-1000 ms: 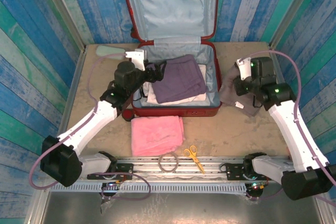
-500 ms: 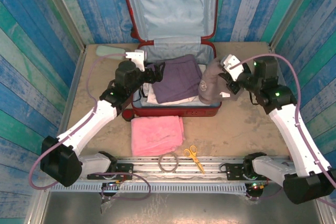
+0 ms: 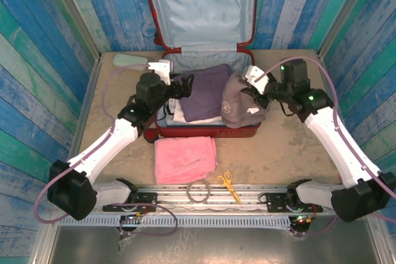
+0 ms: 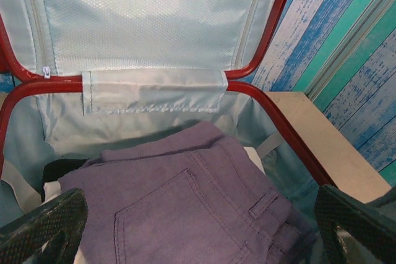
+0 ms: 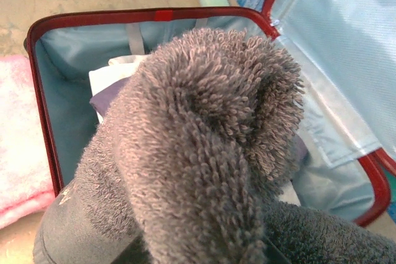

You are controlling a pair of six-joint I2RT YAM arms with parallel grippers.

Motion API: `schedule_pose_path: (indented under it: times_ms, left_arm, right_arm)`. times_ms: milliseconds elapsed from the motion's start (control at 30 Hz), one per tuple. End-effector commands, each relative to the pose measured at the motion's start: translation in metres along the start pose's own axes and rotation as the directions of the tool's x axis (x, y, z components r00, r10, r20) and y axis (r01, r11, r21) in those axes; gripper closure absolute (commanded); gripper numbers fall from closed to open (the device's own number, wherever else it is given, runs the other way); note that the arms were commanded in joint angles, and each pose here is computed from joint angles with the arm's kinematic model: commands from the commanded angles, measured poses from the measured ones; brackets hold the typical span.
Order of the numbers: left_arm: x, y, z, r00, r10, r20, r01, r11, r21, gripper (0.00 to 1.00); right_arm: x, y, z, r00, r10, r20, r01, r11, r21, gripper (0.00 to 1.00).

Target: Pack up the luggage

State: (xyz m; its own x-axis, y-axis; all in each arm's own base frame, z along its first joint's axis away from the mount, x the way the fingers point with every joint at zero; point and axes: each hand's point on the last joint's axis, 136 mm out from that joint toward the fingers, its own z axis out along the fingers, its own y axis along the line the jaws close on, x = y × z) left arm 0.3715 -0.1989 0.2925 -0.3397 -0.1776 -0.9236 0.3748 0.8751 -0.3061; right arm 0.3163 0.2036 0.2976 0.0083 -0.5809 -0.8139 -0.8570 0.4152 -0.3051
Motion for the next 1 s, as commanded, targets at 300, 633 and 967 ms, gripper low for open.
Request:
schedule_pose_path:
  times_ms: [300,633,967]
  left_arm:
    - [0.006,0.008,-0.009,0.999,0.036,0.011,-0.035,0.999,-0.032,0.03]
    - [0.015,0.018,-0.004,0.998,0.058,-0.018,-0.059,0.995,-0.078,0.03]
    - [0.012,0.016,0.006,0.998,0.046,-0.046,-0.05,0.996,-0.077,0.03]
  right_arm:
    - [0.011,-0.012,0.075,0.998,-0.02,-0.056,0.012,0.991,-0.135,0.96]
    - [0.027,-0.059,0.154,0.988,0.082,-0.13,-0.092,0.993,-0.07,0.48]
    - [0.011,-0.121,0.157,0.955,0.227,-0.189,-0.192,0.964,0.185,0.2]
